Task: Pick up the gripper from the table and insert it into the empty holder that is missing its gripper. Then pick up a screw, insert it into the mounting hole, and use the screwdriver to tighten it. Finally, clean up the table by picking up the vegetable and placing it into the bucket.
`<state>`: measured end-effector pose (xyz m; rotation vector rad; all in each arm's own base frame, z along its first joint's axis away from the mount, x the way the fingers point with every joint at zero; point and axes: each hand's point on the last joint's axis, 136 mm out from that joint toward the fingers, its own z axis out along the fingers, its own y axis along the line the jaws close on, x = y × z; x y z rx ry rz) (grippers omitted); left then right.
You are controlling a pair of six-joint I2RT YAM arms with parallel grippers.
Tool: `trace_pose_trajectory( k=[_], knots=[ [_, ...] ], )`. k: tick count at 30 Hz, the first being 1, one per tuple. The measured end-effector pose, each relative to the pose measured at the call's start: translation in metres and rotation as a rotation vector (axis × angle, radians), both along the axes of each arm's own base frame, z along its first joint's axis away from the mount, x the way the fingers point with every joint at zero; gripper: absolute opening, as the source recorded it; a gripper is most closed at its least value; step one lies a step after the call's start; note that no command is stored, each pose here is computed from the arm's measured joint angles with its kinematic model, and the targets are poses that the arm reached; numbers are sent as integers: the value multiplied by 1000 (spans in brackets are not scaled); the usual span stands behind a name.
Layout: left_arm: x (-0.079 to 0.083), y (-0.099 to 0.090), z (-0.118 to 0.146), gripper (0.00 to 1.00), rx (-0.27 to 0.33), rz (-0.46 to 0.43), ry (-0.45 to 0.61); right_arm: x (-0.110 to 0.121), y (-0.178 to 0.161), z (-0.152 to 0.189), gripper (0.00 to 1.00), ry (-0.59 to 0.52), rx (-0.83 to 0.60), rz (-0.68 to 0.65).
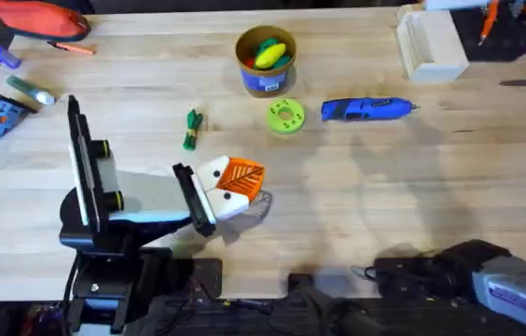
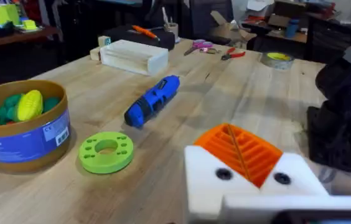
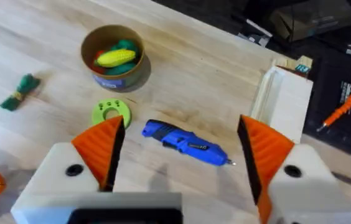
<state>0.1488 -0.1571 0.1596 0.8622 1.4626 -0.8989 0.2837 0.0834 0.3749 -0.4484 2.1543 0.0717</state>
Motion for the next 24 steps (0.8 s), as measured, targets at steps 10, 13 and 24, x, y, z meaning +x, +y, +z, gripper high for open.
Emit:
trace_pose_trajectory(
  k=[10,13,24],
  knots=[
    [0,0,0,8,0,0,0,-52,-12,-78,994,97,78,-55],
    [0,0,0,8,0,0,0,-64,-11,-117,994,180,82,-47],
    [0,0,0,501,2,-1,-5,-71,-11,-122,994,205,88,-46]
  ],
)
